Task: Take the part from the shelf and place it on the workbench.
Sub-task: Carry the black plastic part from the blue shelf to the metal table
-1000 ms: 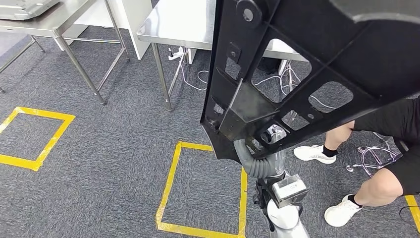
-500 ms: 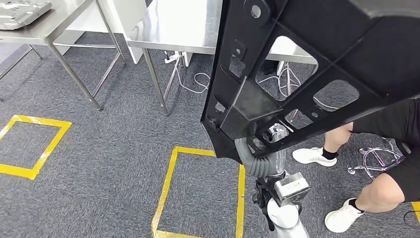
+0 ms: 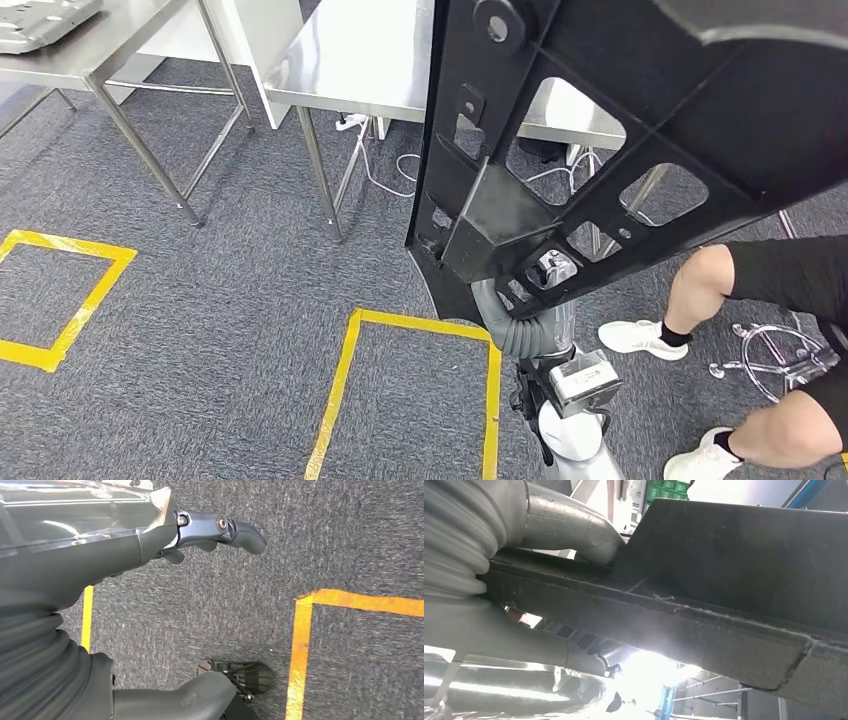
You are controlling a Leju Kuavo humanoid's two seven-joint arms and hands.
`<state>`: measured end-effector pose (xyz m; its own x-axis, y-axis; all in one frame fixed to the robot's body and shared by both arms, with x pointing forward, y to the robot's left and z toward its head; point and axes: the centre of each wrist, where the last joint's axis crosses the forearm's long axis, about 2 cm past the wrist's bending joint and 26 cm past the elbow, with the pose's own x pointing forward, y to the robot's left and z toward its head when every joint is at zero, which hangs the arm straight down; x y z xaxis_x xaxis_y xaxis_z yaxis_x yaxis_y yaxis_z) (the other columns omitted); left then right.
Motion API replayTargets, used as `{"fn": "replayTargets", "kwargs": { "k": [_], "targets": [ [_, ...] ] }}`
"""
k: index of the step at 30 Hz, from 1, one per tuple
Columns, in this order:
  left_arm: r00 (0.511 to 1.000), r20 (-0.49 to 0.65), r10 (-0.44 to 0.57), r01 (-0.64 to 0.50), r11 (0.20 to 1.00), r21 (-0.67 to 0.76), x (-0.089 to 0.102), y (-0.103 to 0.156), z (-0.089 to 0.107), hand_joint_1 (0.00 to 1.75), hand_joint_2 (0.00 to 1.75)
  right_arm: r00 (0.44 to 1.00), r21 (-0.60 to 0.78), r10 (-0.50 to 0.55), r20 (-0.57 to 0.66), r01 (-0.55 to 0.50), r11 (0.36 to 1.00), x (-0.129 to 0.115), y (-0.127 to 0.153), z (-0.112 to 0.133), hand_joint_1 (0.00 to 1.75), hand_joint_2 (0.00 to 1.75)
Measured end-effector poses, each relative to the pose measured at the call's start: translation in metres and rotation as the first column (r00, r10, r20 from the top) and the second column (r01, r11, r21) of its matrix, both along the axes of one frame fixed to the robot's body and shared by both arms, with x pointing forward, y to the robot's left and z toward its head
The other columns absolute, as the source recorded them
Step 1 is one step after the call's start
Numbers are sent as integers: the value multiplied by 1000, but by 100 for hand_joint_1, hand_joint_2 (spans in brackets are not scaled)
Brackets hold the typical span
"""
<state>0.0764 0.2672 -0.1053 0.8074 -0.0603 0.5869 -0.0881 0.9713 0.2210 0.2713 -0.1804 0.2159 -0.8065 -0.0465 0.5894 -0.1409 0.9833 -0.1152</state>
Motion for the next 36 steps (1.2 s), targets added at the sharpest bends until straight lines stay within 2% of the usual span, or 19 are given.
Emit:
{"fn": "replayTargets", "kwargs": {
  "k": [36],
  "targets": [
    [1000,1,4,-4,1000,-7,1,-4,0,0,175,1000,12,1,2,-1,1000,4,4,5,175,175]
  ]
}}
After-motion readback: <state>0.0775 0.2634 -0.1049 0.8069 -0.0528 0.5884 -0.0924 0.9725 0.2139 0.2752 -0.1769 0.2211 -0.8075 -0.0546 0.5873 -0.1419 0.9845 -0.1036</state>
